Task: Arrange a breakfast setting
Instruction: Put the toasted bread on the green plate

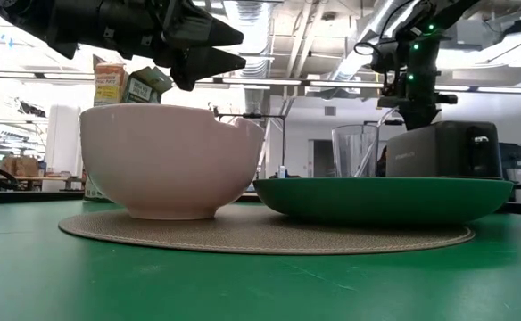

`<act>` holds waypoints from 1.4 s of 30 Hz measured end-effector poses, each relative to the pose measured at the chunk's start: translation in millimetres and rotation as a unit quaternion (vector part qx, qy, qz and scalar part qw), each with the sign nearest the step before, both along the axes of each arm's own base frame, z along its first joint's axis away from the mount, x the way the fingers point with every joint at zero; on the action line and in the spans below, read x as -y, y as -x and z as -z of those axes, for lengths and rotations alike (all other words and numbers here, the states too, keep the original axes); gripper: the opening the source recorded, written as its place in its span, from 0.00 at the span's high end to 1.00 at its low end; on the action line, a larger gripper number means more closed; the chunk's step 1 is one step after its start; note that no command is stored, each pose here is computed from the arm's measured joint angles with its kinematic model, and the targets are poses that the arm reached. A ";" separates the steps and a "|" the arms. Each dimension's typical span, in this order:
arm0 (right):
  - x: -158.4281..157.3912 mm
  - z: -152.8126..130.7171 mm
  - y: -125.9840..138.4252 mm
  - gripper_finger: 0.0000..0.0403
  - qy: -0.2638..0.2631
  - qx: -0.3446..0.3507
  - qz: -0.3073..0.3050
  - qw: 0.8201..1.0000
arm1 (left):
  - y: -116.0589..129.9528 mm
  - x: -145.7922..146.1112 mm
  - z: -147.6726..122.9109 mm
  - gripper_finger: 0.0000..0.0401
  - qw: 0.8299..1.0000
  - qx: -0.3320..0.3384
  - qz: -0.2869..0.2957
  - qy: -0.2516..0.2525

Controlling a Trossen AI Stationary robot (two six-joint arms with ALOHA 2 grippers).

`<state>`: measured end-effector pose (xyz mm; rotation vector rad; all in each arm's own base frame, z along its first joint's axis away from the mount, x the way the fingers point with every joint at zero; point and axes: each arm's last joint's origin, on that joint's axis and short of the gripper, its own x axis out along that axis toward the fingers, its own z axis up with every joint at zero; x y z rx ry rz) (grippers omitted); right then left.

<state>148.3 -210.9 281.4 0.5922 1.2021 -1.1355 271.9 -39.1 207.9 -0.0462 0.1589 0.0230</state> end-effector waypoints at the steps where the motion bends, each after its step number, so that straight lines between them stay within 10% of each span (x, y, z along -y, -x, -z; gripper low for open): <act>1: 0.0 0.0 0.0 0.81 0.000 0.000 0.000 1.000 | 0.0 0.0 0.0 0.37 1.000 0.000 0.000 0.000; 42: -41.0 -120.5 23.7 0.81 0.085 0.080 -0.036 0.993 | 0.0 -0.3 0.0 0.37 1.000 0.001 -0.007 0.009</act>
